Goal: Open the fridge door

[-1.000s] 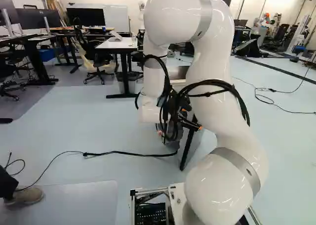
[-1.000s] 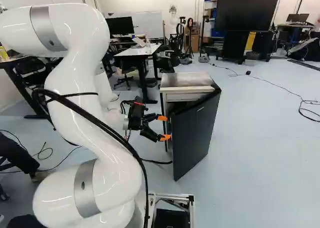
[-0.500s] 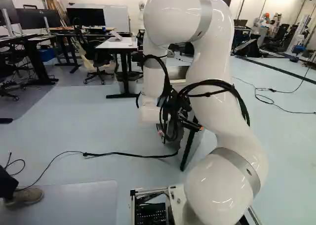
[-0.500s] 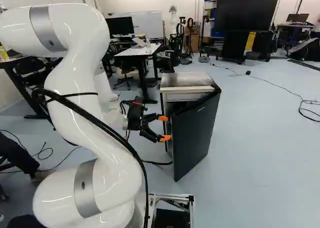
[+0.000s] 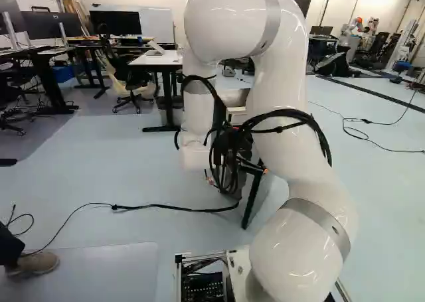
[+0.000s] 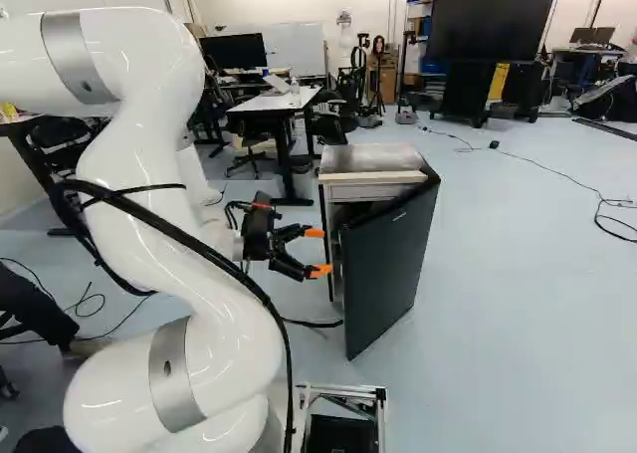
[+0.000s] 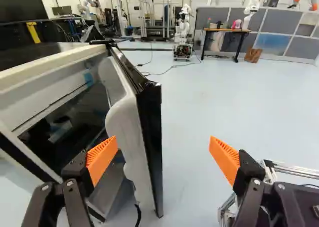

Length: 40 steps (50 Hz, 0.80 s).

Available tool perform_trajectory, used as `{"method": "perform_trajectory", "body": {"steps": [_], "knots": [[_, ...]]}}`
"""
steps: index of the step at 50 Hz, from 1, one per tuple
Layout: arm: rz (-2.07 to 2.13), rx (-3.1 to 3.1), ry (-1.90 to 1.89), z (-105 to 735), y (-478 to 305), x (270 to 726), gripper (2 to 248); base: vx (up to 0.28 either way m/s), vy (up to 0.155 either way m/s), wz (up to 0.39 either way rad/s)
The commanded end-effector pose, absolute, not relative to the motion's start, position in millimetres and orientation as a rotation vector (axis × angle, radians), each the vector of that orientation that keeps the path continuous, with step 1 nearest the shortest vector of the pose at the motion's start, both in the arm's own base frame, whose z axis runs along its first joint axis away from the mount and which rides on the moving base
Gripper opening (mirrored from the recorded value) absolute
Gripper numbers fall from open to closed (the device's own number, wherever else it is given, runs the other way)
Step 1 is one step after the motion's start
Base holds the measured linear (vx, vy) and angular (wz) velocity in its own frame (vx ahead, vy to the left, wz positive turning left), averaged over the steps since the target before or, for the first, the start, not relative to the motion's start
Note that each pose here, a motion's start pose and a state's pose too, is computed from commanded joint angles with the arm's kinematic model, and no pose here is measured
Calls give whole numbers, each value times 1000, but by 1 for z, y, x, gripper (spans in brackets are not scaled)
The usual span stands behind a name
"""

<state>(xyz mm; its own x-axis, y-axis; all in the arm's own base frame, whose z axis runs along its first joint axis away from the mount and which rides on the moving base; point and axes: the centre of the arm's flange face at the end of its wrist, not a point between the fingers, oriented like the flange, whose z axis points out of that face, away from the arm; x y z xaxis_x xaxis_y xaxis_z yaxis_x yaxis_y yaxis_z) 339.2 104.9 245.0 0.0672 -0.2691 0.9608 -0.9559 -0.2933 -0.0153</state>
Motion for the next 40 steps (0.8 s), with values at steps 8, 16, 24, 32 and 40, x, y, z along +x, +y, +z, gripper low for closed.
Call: {"method": "perform_trajectory", "body": {"steps": [8, 16, 24, 32, 40], "knots": [[1283, 1655, -1258, 247, 114, 352, 247, 0, 0, 0], [1297, 1636, -1296, 250, 118, 370, 247, 0, 0, 0], [1297, 1600, -1344, 252, 113, 389, 247, 0, 0, 0], [1286, 1554, -1387, 254, 100, 404, 247, 0, 0, 0], [1270, 1511, -1420, 255, 85, 414, 247, 0, 0, 0]]}}
